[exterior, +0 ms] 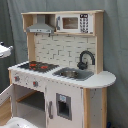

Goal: Play with the kitchen

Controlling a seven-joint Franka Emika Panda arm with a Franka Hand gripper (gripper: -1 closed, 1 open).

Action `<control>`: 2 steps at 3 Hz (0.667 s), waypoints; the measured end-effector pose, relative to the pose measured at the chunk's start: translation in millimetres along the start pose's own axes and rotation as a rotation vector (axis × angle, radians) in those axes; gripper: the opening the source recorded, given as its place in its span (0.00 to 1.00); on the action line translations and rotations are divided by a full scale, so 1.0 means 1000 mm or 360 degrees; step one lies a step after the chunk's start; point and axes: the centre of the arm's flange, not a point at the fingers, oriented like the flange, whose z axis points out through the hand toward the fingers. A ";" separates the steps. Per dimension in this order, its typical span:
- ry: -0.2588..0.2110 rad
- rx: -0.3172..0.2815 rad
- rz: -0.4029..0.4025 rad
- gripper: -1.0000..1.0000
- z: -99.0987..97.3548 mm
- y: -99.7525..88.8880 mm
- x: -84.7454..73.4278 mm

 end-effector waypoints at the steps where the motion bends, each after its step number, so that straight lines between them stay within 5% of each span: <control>1: 0.0051 -0.0009 -0.0036 1.00 0.004 -0.005 -0.020; 2: 0.0093 -0.0010 -0.0074 1.00 0.011 -0.010 -0.039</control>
